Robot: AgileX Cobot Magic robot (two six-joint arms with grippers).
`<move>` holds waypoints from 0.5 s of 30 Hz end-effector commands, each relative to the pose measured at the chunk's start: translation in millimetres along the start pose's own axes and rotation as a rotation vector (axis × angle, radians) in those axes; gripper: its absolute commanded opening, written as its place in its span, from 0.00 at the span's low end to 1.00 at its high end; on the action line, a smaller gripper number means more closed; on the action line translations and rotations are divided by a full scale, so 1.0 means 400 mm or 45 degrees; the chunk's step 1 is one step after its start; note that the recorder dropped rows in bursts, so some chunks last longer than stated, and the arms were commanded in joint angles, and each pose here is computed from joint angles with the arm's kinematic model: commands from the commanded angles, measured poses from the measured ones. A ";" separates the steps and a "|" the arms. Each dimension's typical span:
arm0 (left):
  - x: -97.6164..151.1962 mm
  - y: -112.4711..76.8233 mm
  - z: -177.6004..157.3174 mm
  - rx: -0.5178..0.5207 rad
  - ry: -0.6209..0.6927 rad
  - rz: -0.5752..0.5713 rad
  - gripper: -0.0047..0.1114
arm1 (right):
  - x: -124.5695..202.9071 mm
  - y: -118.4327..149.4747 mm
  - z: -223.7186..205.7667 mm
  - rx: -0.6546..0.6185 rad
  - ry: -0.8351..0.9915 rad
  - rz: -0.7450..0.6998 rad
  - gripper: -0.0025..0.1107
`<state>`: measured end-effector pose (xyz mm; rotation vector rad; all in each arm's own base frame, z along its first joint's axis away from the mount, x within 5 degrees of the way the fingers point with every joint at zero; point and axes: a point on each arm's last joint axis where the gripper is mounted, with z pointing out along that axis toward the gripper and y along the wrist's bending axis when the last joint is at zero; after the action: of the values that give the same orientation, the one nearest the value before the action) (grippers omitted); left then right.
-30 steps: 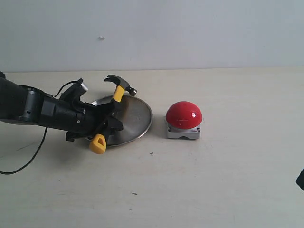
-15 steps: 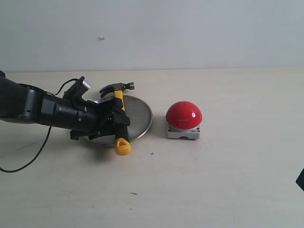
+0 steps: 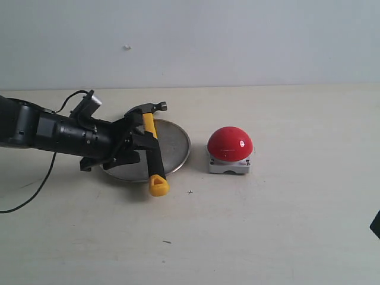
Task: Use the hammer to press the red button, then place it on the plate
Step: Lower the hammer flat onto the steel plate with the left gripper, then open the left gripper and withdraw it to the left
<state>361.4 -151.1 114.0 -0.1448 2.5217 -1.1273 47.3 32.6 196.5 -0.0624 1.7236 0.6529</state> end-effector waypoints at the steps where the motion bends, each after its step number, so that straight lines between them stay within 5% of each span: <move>1: -0.021 -0.022 -0.041 0.077 0.006 0.006 0.47 | 0.003 -0.002 0.000 0.002 0.000 -0.019 0.02; 7: -0.042 -0.038 -0.114 0.125 0.037 0.069 0.44 | 0.003 -0.002 0.000 0.002 0.000 -0.019 0.02; 10: -0.057 -0.052 -0.185 0.128 0.044 0.174 0.26 | 0.003 -0.002 0.000 0.002 0.000 -0.019 0.02; 12: -0.064 -0.074 -0.245 0.141 0.040 0.275 0.05 | 0.003 -0.002 0.000 0.002 0.000 -0.019 0.02; 15: -0.049 -0.124 -0.326 0.171 -0.039 0.427 0.04 | 0.003 -0.002 0.000 0.002 0.000 -0.019 0.02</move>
<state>345.8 -94.2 207.2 0.1553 2.3982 -1.1606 47.3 32.6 196.5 -0.0624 1.7236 0.6529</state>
